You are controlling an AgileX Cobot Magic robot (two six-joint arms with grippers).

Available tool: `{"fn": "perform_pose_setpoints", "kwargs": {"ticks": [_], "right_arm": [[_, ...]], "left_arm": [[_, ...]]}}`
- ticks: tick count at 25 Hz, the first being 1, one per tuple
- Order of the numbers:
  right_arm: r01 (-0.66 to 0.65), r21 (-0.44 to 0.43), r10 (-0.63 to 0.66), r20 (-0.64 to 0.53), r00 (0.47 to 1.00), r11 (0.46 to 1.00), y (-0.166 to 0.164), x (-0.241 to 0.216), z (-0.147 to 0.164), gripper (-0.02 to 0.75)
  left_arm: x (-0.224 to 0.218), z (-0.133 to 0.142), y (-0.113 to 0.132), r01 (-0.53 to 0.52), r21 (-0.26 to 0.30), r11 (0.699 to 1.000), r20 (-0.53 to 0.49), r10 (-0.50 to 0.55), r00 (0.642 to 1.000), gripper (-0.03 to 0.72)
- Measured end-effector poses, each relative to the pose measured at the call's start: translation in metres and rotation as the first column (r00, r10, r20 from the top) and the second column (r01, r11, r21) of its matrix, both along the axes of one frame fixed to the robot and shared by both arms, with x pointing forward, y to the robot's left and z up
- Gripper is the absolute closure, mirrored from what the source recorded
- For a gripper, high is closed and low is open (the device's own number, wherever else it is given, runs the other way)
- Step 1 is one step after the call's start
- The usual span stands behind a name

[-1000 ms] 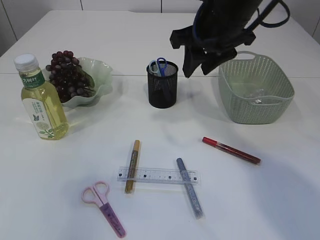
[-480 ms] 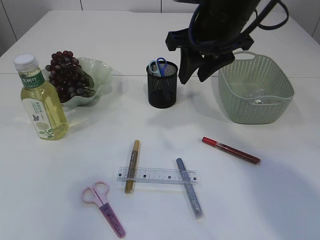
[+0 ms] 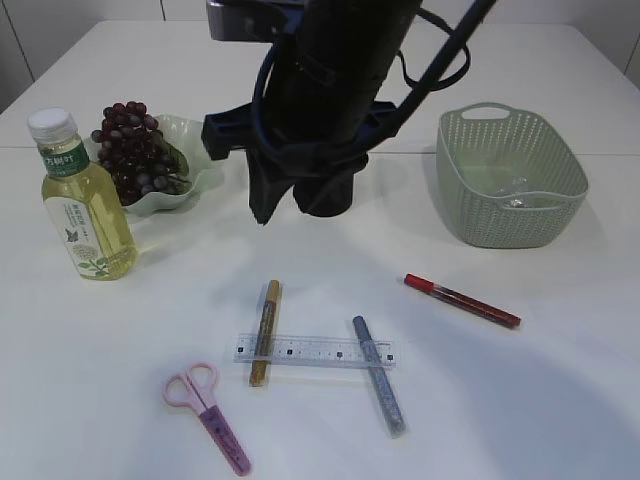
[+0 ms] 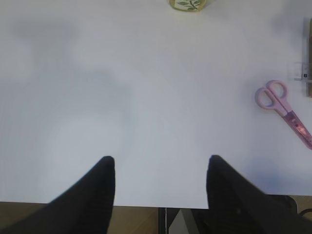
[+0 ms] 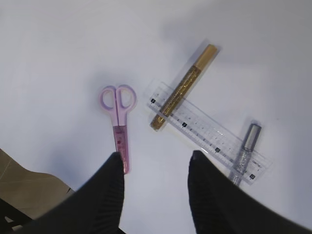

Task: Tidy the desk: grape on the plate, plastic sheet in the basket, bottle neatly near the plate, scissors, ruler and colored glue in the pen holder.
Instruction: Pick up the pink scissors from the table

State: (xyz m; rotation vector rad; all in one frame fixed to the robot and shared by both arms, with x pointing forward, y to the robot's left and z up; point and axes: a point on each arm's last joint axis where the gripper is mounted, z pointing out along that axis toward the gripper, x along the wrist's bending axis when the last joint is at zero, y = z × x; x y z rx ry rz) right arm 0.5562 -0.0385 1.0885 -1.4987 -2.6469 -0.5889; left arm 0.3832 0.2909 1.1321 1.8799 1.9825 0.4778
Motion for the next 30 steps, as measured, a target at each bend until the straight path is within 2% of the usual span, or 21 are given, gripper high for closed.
{"fn": "perform_pose_setpoints", "kwargs": {"ticks": [4, 9, 20, 26, 30], "right_arm": [[-0.042, -0.004, 0.042, -0.043, 0.998, 0.999, 0.021, -0.010, -0.014, 0.387], [-0.110, -0.045, 0.104, -0.125, 0.987, 0.993, 0.052, -0.020, -0.052, 0.387], [-0.217, -0.132, 0.187, -0.208, 0.960, 0.967, 0.090, -0.043, -0.107, 0.387], [-0.248, -0.178, 0.200, -0.248, 0.948, 0.952, 0.100, -0.048, -0.137, 0.387], [-0.240, -0.210, 0.193, -0.224, 0.955, 0.948, 0.100, -0.043, -0.141, 0.387]], "left_arm": [[0.000, 0.000, 0.000, -0.001, -0.002, 1.000, 0.000, 0.001, 1.000, 0.253], [0.000, 0.000, -0.001, 0.000, -0.010, 1.000, -0.001, 0.000, 1.000, 0.253], [0.000, 0.000, -0.001, 0.001, -0.012, 1.000, -0.001, -0.001, 1.000, 0.253], [0.000, 0.000, -0.001, 0.001, -0.014, 1.000, -0.001, -0.001, 1.000, 0.253], [0.000, 0.000, -0.002, 0.005, -0.014, 1.000, -0.001, -0.005, 1.000, 0.253]]}}
